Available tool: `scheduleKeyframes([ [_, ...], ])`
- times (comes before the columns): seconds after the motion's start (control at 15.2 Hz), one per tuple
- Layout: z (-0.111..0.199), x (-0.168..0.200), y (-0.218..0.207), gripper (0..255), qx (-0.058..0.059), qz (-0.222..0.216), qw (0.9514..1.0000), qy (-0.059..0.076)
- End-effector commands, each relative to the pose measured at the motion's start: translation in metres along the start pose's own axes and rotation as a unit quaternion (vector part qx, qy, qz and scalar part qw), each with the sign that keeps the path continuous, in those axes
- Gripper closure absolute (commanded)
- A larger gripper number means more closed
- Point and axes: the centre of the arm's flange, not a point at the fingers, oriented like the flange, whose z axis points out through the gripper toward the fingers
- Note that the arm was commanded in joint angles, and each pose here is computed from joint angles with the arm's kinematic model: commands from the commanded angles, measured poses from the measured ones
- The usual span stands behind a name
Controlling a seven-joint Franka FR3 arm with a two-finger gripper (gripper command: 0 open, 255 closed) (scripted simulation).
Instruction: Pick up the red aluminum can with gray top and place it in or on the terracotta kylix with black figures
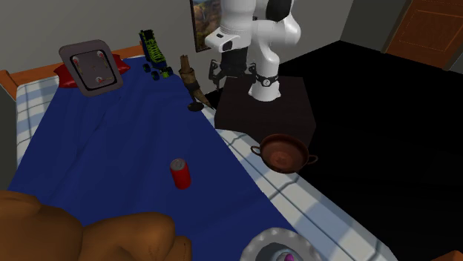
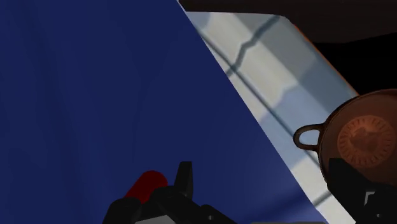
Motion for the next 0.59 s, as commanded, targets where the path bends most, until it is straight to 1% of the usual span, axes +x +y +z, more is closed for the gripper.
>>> scheduleKeyframes([
  [0.0, 0.019, 0.015, 0.017, 0, 0.002, 0.002, 1.0000, 0.004],
  [0.53, 0.086, 0.070, 0.077, 0, 0.011, 0.011, 0.9998, 0.015],
])
